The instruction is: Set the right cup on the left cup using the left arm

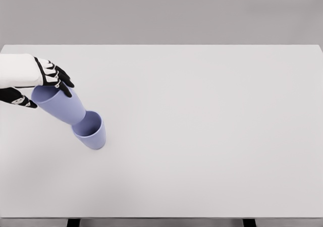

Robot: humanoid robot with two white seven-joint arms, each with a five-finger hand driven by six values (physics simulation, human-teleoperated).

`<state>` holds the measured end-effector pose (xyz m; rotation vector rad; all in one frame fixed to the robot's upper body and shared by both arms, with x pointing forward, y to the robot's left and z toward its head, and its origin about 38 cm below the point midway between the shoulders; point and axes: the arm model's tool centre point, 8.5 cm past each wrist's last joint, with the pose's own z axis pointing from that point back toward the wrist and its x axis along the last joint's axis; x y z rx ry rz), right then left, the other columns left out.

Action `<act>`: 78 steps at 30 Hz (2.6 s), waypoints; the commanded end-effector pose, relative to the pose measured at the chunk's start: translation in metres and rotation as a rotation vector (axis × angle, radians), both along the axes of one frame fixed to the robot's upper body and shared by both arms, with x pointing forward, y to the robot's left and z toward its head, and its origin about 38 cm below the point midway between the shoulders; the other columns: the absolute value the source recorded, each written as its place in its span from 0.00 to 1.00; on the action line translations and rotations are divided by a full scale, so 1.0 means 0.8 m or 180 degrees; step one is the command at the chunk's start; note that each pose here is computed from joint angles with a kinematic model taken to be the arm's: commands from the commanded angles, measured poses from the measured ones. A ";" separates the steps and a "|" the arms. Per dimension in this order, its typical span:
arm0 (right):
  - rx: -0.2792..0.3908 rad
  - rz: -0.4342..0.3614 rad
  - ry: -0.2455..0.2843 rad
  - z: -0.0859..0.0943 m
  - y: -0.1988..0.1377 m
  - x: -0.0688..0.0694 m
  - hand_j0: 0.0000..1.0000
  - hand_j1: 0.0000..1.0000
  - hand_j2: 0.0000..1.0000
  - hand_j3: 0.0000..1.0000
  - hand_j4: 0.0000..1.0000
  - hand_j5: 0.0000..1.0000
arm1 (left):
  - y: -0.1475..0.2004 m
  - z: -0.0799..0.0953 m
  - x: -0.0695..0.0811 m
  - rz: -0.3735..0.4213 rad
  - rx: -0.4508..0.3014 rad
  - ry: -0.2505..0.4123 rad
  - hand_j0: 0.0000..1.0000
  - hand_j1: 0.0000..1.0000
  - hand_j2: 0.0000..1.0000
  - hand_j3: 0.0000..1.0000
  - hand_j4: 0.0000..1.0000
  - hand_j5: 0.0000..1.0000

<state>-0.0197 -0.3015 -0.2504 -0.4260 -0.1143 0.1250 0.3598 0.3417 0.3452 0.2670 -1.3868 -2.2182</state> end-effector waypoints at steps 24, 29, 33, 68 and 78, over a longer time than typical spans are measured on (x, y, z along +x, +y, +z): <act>-0.0001 -0.0003 -0.0001 0.000 0.000 0.000 1.00 1.00 1.00 1.00 1.00 1.00 | -0.004 -0.007 -0.001 -0.0013 -0.0096 0.0086 0.74 0.74 0.74 0.74 0.74 0.74; -0.0001 -0.0003 -0.0001 0.000 0.000 0.000 1.00 1.00 1.00 1.00 1.00 1.00 | 0.000 0.001 -0.001 0.0011 -0.0120 0.0050 0.74 0.74 0.74 0.74 0.74 0.74; -0.0001 -0.0003 -0.0001 0.000 0.000 0.000 1.00 1.00 1.00 1.00 1.00 1.00 | 0.002 0.003 -0.002 0.0026 -0.0134 0.0048 0.74 0.74 0.74 0.74 0.74 0.74; -0.0001 -0.0003 -0.0001 0.000 0.000 0.000 1.00 1.00 1.00 1.00 1.00 1.00 | -0.009 -0.007 0.000 -0.0042 -0.0187 0.0106 0.74 0.74 0.74 0.74 0.74 0.74; -0.0001 -0.0003 -0.0001 0.000 0.000 0.000 1.00 1.00 1.00 1.00 1.00 1.00 | -0.014 -0.011 0.002 -0.0075 -0.0212 0.0130 0.74 0.74 0.74 0.74 0.74 0.74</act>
